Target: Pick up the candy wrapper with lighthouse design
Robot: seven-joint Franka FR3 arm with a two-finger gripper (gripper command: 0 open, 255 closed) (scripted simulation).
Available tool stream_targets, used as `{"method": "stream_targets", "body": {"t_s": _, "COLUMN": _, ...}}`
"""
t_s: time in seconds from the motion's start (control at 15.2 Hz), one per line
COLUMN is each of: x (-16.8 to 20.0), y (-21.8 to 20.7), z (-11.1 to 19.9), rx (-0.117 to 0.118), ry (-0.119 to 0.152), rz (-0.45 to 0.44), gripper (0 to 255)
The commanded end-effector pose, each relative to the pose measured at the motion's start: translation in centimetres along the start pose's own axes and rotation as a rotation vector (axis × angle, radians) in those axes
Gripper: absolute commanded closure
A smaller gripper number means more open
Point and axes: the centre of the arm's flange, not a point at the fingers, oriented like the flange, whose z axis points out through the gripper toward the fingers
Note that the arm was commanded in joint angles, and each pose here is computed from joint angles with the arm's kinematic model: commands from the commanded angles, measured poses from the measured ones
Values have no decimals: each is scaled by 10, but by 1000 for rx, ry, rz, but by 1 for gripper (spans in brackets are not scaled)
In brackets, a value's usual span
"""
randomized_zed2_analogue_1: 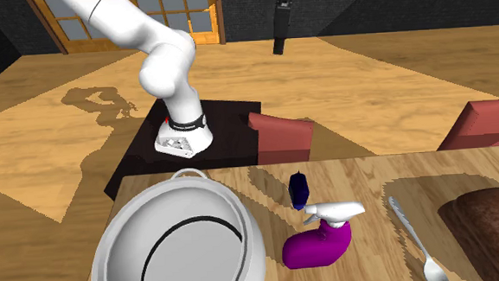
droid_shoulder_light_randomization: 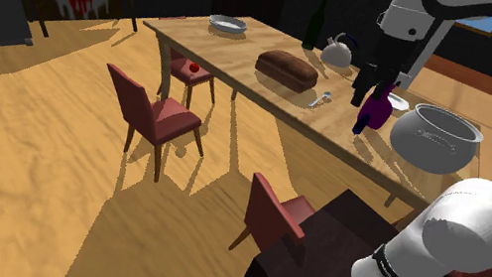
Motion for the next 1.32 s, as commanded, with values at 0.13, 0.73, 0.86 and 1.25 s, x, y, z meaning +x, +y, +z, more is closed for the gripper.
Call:
{"method": "stream_targets", "body": {"t_s": 0.13, "x": 8, "y": 21, "z": 12, "rx": -5, "ry": 3, "rz": 8, "gripper": 0}}
{"method": "stream_targets", "body": {"t_s": 0.73, "x": 42, "y": 119, "z": 64, "rx": -26, "ry": 15, "rz": 44, "gripper": 0}}
{"method": "stream_targets", "body": {"t_s": 0.86, "x": 49, "y": 141, "z": 75, "rx": -30, "ry": 18, "rz": 52, "gripper": 0}}
{"method": "stream_targets", "body": {"t_s": 1.25, "x": 70, "y": 207, "z": 108, "rx": -44, "ry": 26, "rz": 76, "gripper": 0}}
